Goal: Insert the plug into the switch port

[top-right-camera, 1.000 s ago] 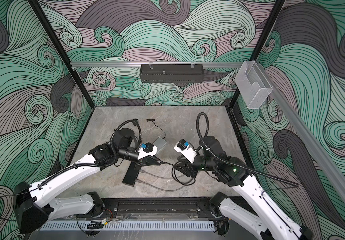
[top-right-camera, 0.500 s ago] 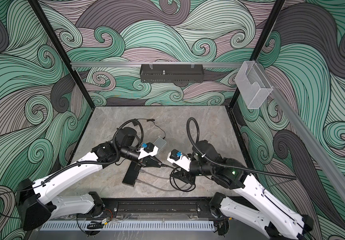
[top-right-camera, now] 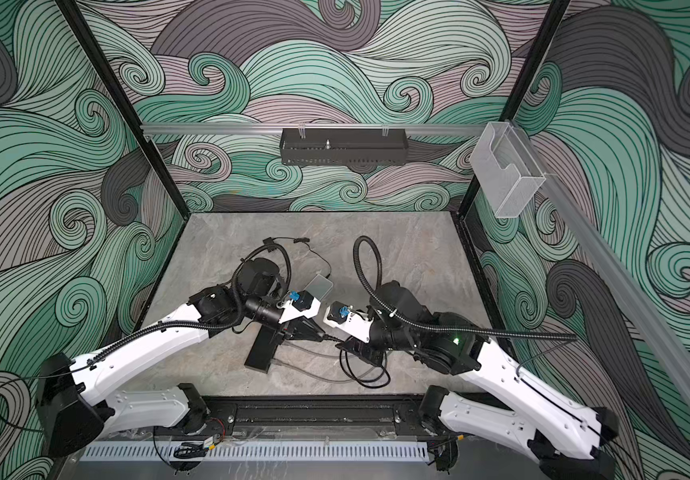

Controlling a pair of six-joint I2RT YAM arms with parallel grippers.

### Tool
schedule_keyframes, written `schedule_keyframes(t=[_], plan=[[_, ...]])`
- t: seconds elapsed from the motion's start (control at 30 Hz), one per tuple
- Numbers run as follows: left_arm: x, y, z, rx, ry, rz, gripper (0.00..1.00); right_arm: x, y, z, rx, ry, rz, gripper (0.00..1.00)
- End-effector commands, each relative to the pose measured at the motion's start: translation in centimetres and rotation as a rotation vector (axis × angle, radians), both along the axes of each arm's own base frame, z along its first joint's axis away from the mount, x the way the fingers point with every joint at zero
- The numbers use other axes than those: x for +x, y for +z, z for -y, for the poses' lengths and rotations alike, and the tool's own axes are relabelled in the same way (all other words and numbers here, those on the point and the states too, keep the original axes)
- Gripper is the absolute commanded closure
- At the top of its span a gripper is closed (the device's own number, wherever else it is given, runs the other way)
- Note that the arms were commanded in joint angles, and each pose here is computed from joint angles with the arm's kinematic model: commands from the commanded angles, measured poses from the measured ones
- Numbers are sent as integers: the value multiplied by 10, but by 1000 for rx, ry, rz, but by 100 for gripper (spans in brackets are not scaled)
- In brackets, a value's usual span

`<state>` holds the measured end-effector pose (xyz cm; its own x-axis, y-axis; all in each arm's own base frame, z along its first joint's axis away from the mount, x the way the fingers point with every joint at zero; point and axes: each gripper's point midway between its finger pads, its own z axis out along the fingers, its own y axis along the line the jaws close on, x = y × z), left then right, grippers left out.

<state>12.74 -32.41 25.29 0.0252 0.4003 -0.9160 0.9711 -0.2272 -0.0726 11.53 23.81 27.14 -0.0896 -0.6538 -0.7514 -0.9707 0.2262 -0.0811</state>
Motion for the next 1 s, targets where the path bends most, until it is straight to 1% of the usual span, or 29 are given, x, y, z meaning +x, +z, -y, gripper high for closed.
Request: schedule_keyframes(t=[0.0,0.1,0.3,0.43,0.7,0.9,0.97], plan=[[-2,10,2,-9,-16,19,100,5,3,-4,-22,3,17,61],[-2,9,2,-8,-16,19,100,3,-3,-5,-41,17,-4,63],[-3,10,3,-9,-17,22,100,-4,-8,-11,-26,46,-47,63],[-3,11,2,-10,-17,24,100,-7,-9,-14,-4,53,-67,65],[-3,11,2,-9,-16,23,100,-9,-17,-14,-15,49,-93,66],[-3,12,2,-14,-15,26,100,-7,-19,-13,-21,42,-93,66],[-4,12,2,-14,-17,25,100,-5,-21,-12,-30,32,-87,64]])
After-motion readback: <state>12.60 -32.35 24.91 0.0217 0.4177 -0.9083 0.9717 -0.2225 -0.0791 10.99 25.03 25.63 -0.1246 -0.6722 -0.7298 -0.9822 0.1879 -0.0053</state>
